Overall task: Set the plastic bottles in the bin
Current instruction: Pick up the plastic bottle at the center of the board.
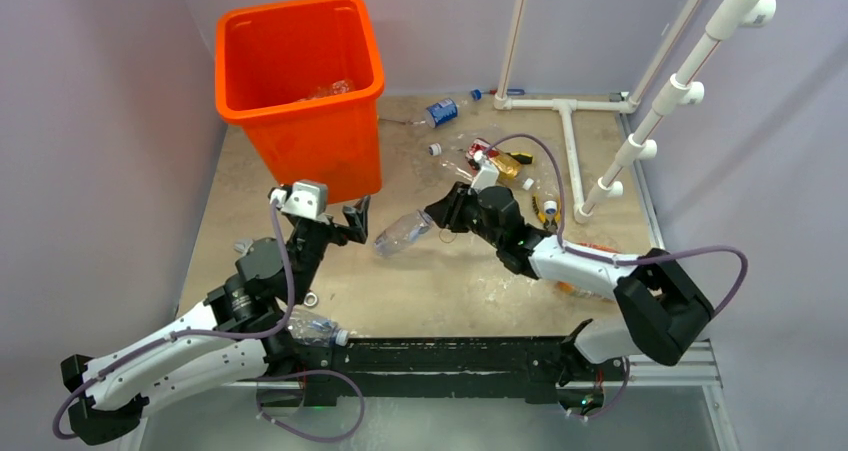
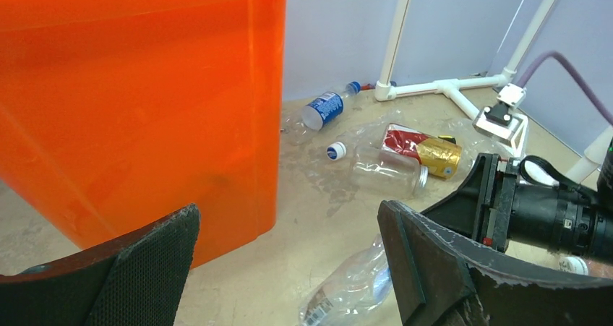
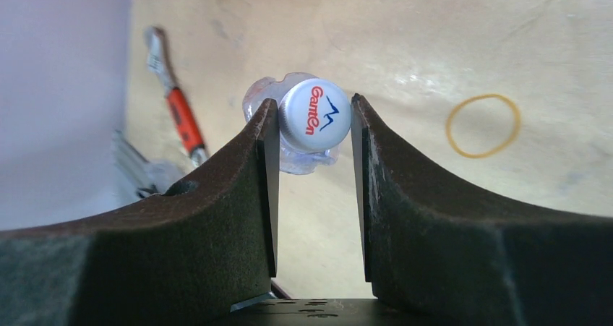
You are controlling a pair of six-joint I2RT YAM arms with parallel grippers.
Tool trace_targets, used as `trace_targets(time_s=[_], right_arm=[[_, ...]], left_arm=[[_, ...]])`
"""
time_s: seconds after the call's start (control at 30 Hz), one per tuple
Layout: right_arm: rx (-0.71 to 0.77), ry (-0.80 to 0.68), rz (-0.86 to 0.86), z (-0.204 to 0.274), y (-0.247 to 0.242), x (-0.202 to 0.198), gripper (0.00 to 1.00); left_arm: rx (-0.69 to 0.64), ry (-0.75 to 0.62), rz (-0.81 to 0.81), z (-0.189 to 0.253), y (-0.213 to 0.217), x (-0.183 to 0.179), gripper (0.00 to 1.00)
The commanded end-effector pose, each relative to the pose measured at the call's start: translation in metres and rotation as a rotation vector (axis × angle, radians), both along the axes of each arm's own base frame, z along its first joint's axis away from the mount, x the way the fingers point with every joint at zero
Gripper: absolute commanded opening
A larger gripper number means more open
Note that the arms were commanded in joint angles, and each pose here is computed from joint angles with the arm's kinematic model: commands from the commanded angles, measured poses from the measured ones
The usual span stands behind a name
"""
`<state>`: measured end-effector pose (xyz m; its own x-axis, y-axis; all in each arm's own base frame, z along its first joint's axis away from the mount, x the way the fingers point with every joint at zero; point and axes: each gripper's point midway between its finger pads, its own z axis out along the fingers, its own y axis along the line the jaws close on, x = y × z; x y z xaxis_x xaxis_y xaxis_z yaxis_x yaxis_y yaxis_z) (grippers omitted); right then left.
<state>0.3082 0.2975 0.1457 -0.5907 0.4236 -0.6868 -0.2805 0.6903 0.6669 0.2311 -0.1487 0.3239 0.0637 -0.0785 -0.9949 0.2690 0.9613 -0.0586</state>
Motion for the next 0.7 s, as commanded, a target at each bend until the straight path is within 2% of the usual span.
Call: trace_targets(time_s=[0.0, 0.17, 0.3, 0.47, 0.67], right_arm=[[-0.258, -0.069, 0.089, 0.006, -0.020, -0.009, 0.07], [-0.379, -0.146, 0.127, 0.036, -0.037, -0.016, 0.00], [-0.444, -0.133, 0.199, 0.044, -0.046, -0.033, 0.00], [-0.430, -0.199, 0.238, 0.082, -0.056, -0.052, 0.00], [-0.405, -0.280, 0.375, 0.133, -0.054, -0.081, 0.00]], left_arm=[[-0.025, -0.020, -0.039, 0.016, -0.008, 0.000, 0.93], [0.042, -0.019, -0.197, 0.008, -0.041, -0.006, 0.94], [0.070, -0.023, -0.388, 0.002, -0.074, -0.021, 0.95], [0.116, -0.056, -0.629, -0.006, -0.107, -0.048, 0.98], [0.132, -0.090, -0.849, -0.013, -0.128, -0.080, 0.99]])
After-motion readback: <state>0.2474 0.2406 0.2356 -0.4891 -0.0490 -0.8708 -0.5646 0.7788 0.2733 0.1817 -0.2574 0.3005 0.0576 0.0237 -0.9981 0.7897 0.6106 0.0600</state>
